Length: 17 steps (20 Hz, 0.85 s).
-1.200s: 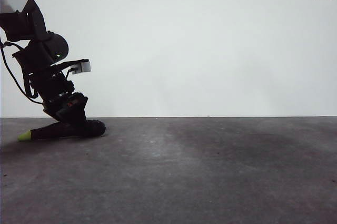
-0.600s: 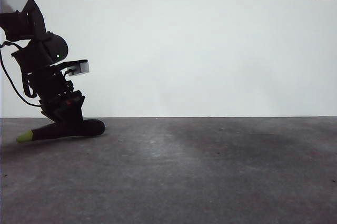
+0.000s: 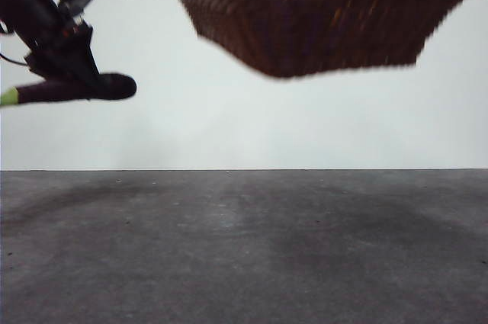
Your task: Help me put the vegetables on the table into the basket
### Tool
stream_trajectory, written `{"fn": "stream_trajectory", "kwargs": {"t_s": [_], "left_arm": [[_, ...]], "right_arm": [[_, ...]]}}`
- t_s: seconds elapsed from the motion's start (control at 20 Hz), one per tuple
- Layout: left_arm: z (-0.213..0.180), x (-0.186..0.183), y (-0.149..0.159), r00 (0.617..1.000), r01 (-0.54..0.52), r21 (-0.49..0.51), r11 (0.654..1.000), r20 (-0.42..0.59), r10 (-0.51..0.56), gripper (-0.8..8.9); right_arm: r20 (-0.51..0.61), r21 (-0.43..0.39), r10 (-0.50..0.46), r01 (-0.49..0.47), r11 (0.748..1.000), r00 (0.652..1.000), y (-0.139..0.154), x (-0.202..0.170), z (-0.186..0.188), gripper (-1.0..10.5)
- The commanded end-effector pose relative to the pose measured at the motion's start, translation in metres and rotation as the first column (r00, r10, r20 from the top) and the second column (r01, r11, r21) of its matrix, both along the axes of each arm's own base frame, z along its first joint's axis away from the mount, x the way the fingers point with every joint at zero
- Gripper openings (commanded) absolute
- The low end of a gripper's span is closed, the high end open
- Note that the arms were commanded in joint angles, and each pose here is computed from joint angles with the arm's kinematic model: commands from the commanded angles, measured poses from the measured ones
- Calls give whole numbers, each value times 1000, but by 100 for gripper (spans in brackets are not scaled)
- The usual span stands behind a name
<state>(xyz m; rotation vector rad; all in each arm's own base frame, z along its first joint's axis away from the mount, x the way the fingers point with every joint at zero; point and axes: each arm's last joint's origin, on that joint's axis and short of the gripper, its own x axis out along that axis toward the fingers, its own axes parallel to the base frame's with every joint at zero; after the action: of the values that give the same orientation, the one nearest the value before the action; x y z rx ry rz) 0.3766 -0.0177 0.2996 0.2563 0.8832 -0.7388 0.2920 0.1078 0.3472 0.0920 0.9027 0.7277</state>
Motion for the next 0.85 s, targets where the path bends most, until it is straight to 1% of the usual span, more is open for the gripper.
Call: {"fn": "stream_trajectory", "kwargs": {"t_s": [0.05,0.15,0.3,0.4,0.5,0.6,0.75,0.85], "left_arm": [[12,-16,-2,999,30,-19,999,-20,-30,-4],[24,-35,-4,999,52,-52,997,-3,-52,-4],[37,-72,-12,997,67,-60,996,37,-65,-5],[42,-102,-23,994,80,-77,994,76,-74,-5],[47,-128,-40,988,126,-79,989,104,-118,-5],[52,-144,-63,974,195,-42,980,123,-188,-5],[48,-155,-107,939,302,63,951,153,-308,-6],[41,-157,-134,897,385,127,914,180,-403,-6]], "right_arm": [[-66,24,-33,34,999,997,1,1,-25,-12],[-103,23,-51,54,998,993,1,1,-45,-12],[-139,29,-72,77,997,988,1,0,-68,-12],[-165,42,-94,102,994,982,1,-2,-84,-12],[-197,60,-85,98,993,977,6,-7,-99,-12],[-226,60,-74,90,994,971,12,-14,-113,-12],[-247,51,-16,30,998,969,30,-27,-125,-12],[-252,46,10,2,999,968,39,-32,-127,-12]]}}
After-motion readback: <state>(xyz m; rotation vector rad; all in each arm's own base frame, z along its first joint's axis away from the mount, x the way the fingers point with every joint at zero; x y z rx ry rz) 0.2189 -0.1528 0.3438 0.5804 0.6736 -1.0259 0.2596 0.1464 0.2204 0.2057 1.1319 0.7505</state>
